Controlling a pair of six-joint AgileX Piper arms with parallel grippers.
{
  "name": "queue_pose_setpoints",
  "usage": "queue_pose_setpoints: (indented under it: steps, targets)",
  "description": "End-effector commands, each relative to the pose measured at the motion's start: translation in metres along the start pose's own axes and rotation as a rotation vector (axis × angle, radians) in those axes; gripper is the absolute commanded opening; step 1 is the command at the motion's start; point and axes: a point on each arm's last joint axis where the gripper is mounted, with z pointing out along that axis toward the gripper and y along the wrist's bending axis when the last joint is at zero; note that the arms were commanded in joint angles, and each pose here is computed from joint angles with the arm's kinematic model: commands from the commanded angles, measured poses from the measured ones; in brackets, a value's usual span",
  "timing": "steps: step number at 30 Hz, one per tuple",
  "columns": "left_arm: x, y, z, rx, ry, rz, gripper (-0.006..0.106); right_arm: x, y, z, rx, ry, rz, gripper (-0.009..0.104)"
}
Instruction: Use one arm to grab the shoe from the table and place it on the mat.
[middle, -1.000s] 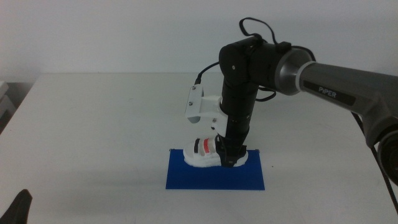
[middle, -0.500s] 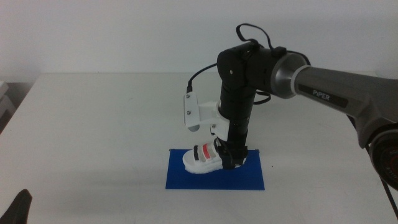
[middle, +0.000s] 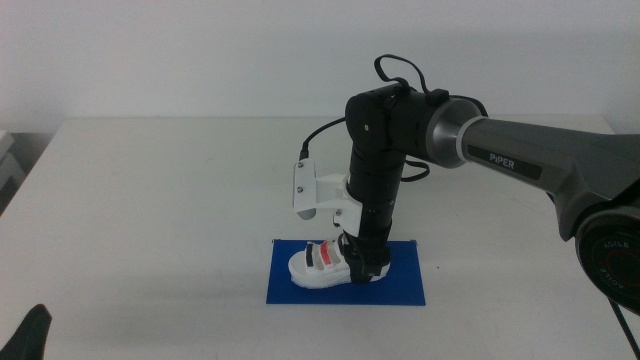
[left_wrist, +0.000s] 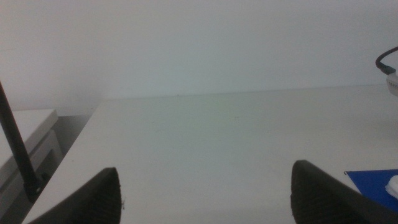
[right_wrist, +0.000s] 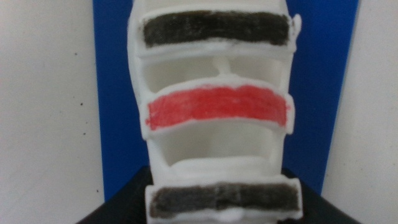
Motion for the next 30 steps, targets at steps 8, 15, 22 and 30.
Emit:
queue_pose_setpoints:
  steps: [8,15,22,30]
  targets:
    - [-0.006,0.0,-0.001,-0.001,-0.088,-0.014,0.094,-0.005,0.001,-0.036,0.069,-0.063,0.026,0.039]
    - [-0.006,0.0,-0.001,-0.001,-0.088,-0.014,0.094,-0.006,0.001,-0.046,0.096,-0.087,0.068,0.076]
    - [-0.006,0.0,-0.001,-0.001,-0.088,-0.014,0.094,0.009,0.01,-0.131,0.266,-0.229,0.22,0.078]
    - [-0.006,0.0,-0.001,-0.001,-0.088,-0.014,0.094,0.09,0.052,-0.223,0.454,-0.515,0.752,0.068]
